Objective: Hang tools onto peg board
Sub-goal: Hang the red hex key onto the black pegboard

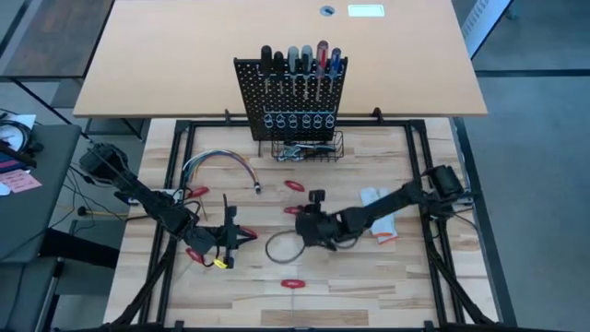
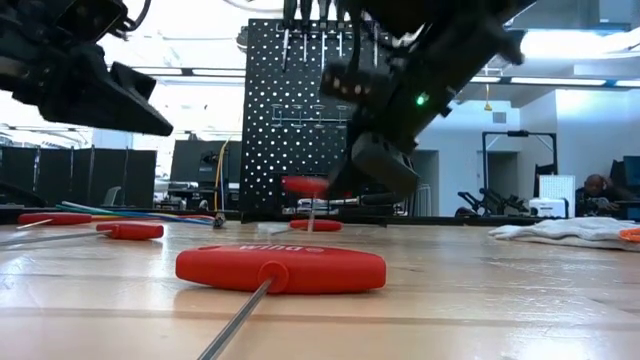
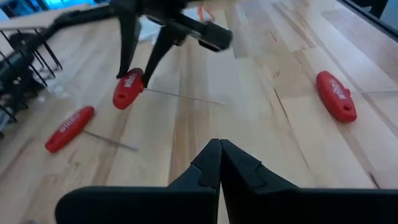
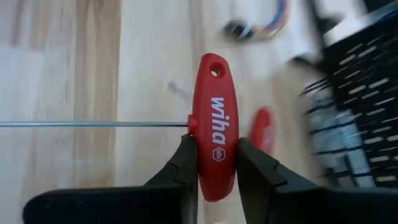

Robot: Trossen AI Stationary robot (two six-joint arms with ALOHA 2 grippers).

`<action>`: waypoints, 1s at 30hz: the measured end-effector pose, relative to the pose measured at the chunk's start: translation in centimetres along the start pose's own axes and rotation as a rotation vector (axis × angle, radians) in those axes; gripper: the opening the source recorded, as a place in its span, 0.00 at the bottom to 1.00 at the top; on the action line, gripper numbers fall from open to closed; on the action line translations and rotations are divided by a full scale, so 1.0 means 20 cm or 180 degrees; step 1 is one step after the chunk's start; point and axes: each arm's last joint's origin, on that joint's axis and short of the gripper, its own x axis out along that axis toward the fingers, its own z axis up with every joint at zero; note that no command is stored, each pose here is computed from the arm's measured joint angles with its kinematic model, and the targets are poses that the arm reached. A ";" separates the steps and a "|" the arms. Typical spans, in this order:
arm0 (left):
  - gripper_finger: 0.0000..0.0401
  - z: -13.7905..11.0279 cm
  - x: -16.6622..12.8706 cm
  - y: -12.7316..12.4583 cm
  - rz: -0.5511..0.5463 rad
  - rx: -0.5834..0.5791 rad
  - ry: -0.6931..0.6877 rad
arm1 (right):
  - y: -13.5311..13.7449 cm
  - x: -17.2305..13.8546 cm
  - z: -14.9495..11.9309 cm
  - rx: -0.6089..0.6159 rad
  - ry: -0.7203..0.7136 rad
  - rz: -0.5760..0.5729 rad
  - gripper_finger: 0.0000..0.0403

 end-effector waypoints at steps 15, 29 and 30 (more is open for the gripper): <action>0.51 0.14 0.11 0.22 0.0237 -0.0874 -0.0681 | 0.16 -0.27 0.20 -0.0664 -0.0753 -0.1119 0.12; 0.54 0.19 0.16 0.35 0.0062 -0.1010 -0.0825 | 0.16 -0.28 0.20 -0.0739 -0.0736 -0.1184 0.01; 0.53 0.19 0.16 0.35 0.0062 -0.1009 -0.0821 | 0.16 -0.28 0.20 -0.0739 -0.0736 -0.1184 0.01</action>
